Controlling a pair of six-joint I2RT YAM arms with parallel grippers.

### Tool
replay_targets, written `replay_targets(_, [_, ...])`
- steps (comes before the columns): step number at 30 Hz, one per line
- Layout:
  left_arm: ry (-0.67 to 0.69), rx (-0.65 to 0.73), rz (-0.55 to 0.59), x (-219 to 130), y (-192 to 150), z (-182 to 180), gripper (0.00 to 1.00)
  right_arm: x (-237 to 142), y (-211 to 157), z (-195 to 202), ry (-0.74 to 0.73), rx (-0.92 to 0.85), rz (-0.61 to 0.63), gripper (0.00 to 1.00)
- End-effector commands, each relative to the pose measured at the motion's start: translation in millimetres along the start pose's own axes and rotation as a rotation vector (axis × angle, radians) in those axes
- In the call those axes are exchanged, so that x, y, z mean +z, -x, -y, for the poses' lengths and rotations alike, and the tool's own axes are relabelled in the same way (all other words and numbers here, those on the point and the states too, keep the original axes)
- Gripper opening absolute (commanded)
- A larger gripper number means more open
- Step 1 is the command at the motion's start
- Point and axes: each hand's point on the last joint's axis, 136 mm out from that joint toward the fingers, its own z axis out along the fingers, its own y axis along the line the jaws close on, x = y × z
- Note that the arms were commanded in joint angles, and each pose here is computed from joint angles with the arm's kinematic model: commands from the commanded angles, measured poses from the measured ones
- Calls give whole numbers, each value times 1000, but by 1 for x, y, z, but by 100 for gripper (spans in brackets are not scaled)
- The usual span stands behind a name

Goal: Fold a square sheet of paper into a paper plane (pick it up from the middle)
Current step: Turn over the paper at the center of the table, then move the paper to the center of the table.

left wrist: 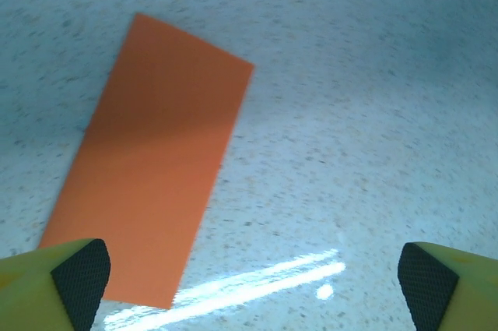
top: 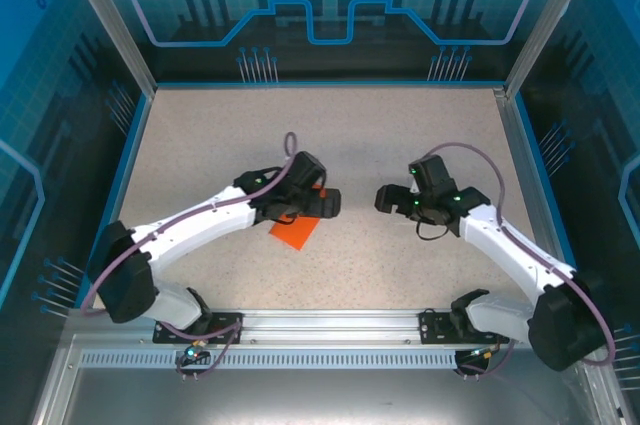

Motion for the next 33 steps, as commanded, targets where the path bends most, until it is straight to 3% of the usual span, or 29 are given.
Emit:
replay_targets(1, [-60,-148,-21,6,0,-21,99,9,-4,-43,62,-82,-27,92])
replay_targets(5, [-13,-268,-5,6,1,-62,99,29,-8,-104,118,-166,-52,81])
replay_targets(7, [21,-326,1,5,-1,-84,99,46,-15,-131,132,-194,-87,68])
replay_targets(10, [73,-420,13,2,-9,-116,99,70,-26,-171,186,-226,-131,59])
replay_targets(16, [141,-587,46,-6,-33,-169,99,118,-59,-226,242,-259,-245,51])
replay_targets(25, [169,-606,42,-14,-45,-189,99,157,-95,-248,238,-301,-373,51])
replay_targets(33, [145,-608,55,-20,-46,-186,99,168,-116,-212,137,-353,-445,51])
